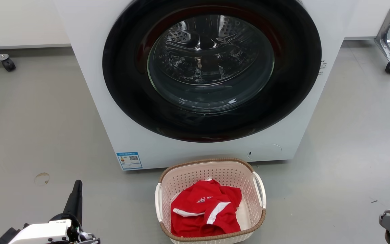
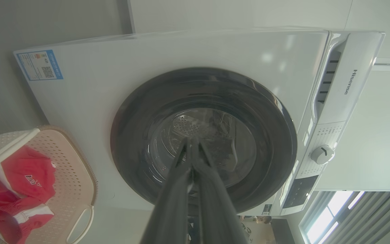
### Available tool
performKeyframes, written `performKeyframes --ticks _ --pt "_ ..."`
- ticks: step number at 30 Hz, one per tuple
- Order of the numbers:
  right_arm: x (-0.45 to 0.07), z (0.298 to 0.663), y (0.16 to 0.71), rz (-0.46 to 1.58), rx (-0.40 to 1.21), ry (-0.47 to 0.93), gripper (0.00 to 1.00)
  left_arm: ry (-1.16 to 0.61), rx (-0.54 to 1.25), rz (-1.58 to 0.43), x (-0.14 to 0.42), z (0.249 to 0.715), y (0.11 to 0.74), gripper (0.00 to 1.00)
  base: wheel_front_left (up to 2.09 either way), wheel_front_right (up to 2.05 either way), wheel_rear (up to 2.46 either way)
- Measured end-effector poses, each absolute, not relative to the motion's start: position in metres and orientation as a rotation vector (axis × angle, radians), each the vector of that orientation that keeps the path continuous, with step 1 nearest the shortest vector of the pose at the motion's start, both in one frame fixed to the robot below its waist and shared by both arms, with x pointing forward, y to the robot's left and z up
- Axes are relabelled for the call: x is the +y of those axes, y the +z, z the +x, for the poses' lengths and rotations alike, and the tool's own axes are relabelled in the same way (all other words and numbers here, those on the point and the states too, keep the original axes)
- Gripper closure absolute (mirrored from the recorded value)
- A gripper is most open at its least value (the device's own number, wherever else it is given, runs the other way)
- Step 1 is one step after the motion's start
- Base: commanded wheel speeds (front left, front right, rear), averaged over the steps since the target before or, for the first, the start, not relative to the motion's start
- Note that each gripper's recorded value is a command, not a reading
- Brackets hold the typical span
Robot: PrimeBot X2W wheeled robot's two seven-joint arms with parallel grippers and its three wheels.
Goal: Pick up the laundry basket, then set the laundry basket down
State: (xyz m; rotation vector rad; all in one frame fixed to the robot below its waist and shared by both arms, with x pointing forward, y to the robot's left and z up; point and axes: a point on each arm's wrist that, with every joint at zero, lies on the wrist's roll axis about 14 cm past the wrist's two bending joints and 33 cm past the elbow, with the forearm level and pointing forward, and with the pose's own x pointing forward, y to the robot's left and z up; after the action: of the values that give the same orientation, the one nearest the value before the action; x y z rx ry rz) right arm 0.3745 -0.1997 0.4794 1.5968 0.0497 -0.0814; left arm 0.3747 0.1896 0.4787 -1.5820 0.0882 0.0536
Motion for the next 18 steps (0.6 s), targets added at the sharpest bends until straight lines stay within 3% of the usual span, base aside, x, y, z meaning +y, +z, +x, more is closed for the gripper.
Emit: performKeyframes --ticks 18 --pt "-0.1995 0.3745 0.4794 1.599 0.049 -0.082 1.0 0.055 0.087 -1.582 0.1898 0.3747 0.4786 1.0 0.0 0.0 0.0"
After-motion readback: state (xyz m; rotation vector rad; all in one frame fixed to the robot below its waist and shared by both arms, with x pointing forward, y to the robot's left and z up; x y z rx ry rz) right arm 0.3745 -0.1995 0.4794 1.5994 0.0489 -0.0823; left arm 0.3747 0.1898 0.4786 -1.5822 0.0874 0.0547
